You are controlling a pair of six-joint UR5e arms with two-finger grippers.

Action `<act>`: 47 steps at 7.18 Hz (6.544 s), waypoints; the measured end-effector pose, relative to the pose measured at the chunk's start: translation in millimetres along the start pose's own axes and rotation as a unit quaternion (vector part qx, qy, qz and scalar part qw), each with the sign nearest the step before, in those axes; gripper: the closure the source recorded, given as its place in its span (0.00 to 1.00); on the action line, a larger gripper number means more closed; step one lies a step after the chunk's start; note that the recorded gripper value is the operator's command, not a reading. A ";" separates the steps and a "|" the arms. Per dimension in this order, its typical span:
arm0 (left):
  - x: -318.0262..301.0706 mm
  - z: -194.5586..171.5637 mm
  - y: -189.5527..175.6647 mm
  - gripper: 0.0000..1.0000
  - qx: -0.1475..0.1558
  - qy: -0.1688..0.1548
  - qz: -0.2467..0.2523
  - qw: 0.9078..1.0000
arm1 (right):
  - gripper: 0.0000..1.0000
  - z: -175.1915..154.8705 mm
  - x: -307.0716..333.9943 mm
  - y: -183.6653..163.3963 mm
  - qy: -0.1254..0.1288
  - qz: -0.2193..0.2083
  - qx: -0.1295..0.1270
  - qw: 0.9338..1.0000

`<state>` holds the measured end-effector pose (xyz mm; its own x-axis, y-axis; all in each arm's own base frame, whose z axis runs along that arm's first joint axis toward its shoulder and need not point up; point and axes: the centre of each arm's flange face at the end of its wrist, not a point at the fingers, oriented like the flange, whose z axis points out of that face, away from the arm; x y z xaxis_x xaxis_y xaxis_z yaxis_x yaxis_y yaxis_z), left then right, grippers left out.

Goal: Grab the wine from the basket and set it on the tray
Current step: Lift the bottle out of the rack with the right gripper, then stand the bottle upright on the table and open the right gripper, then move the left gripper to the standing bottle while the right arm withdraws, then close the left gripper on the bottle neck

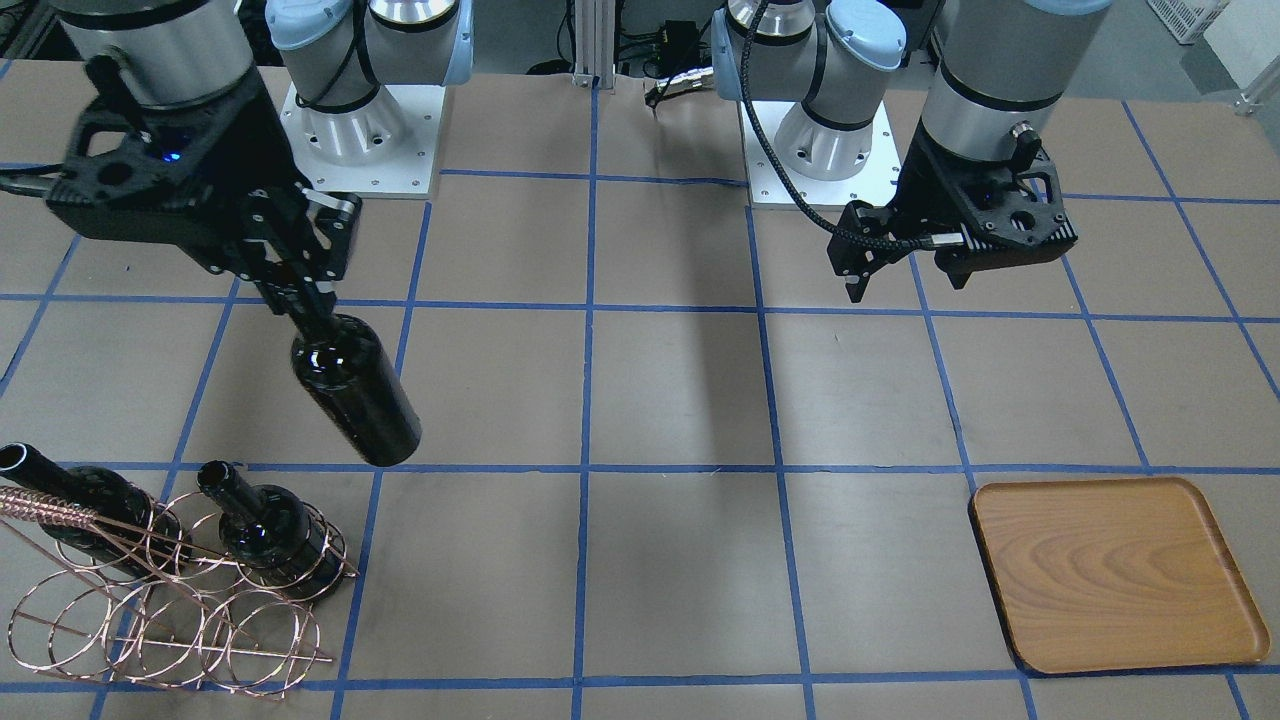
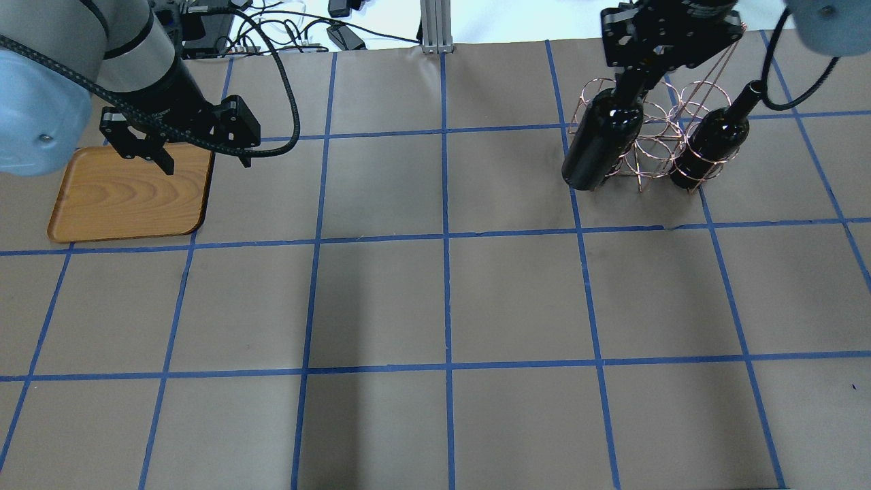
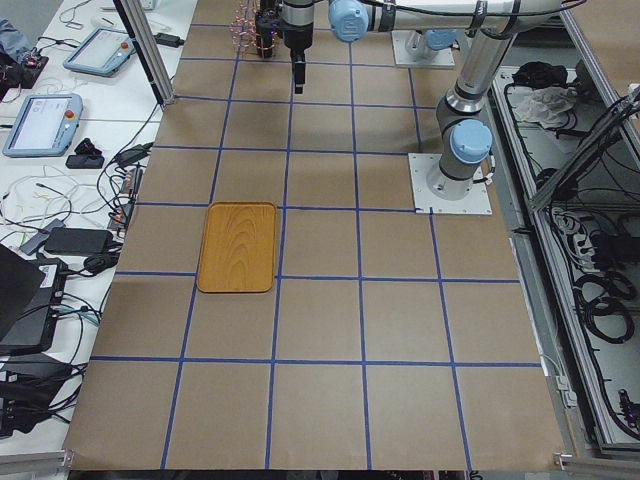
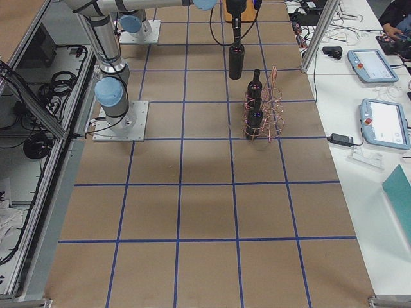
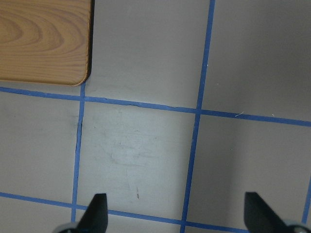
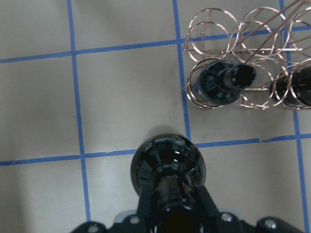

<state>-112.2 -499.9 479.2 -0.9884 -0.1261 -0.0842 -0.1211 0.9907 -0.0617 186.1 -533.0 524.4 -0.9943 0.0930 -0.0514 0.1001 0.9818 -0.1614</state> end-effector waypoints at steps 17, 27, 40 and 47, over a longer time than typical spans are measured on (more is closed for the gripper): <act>-1.3 0.2 0.7 0.00 -0.002 -0.001 -0.001 1.000 | 0.43 124.8 -211.7 101.7 0.040 0.035 -0.029 0.998; 21.1 3.1 4.9 0.00 -0.003 0.006 -0.015 1.000 | 0.00 36.3 -70.8 30.1 0.039 0.002 0.008 0.999; 221.0 78.8 41.3 0.10 -0.034 0.055 -0.085 0.994 | 0.00 33.7 26.0 7.8 0.040 -0.063 -0.053 0.996; 233.8 93.6 47.8 0.65 -0.033 0.059 -0.080 0.995 | 0.00 32.6 26.1 7.4 0.039 -0.061 -0.050 0.996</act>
<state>-340.6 -486.7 363.5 -0.9595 -0.2790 0.0392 -0.2792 0.9602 0.0002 162.1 -528.7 489.8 -0.9990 -0.0198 0.0404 -0.0223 0.9978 -0.0624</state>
